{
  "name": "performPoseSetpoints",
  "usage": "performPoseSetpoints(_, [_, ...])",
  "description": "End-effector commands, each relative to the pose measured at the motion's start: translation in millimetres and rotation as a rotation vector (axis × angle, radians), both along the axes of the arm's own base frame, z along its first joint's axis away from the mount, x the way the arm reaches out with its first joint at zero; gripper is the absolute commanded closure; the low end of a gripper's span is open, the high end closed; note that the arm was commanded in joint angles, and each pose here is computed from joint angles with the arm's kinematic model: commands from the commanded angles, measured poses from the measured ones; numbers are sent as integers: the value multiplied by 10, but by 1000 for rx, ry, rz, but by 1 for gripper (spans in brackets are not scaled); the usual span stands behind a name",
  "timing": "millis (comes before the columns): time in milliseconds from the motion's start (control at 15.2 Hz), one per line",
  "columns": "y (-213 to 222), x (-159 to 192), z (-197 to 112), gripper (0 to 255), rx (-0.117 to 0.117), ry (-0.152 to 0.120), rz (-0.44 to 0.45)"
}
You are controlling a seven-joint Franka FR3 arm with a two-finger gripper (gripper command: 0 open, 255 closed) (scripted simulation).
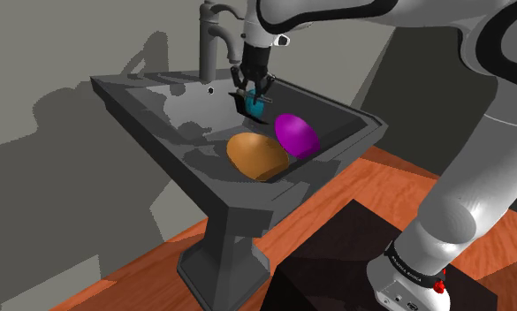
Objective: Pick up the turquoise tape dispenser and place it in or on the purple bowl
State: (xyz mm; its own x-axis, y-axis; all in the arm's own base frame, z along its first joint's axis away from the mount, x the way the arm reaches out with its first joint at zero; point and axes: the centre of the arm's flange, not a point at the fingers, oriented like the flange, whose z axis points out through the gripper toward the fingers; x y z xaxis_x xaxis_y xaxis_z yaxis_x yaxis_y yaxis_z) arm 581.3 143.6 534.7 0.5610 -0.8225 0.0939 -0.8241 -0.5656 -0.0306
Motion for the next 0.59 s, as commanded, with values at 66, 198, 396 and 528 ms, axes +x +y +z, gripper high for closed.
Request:
performPoseSetpoints(66, [-156,-211,70,255,0,0,0])
performPoseSetpoints(198, [-317,-419,95,255,0,0,0])
performPoseSetpoints(396, [-558,-731,132,255,0,0,0])
performPoseSetpoints(528, [-719,-939,157,255,0,0,0])
